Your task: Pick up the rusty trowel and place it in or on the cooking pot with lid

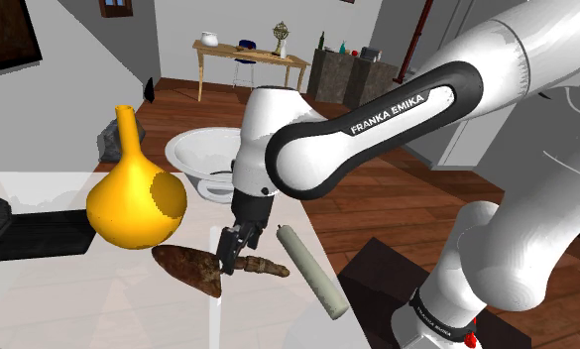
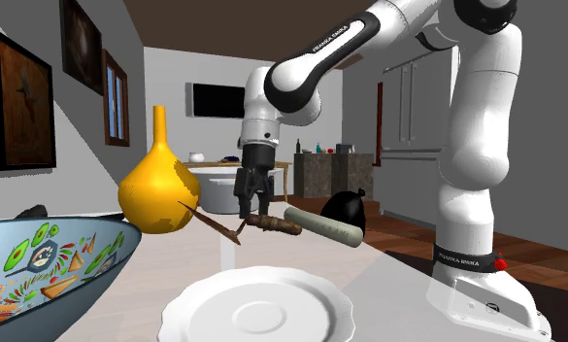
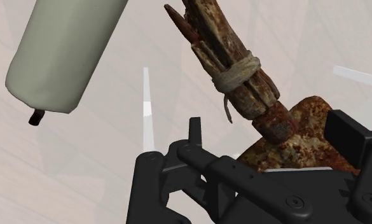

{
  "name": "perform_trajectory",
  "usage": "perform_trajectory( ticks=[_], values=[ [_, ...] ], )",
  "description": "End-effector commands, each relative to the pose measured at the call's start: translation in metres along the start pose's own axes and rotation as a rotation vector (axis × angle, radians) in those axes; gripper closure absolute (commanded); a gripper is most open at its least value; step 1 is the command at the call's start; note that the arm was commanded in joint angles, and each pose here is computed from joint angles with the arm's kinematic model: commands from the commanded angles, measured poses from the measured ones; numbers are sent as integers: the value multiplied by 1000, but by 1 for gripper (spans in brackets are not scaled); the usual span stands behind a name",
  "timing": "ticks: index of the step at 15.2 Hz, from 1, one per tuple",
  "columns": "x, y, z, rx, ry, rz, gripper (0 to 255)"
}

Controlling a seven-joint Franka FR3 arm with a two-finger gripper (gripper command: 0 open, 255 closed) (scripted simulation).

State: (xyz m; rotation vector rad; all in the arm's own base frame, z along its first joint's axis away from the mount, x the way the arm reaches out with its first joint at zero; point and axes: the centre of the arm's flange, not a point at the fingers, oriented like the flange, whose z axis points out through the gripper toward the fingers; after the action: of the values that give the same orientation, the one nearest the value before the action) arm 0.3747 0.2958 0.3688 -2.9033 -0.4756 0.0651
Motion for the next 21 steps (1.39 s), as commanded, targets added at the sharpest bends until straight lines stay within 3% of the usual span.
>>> perform_trajectory(
  ticks=[1, 7, 8, 17, 21],
  values=[
    [1, 0, 4, 0, 0, 0, 0],
    [1, 0, 4, 0, 0, 0, 0],
    [1, 0, 4, 0, 0, 0, 255],
    [1, 0, 4, 0, 0, 0, 255],
    [1, -4, -17, 0, 0, 0, 255]
  ],
)
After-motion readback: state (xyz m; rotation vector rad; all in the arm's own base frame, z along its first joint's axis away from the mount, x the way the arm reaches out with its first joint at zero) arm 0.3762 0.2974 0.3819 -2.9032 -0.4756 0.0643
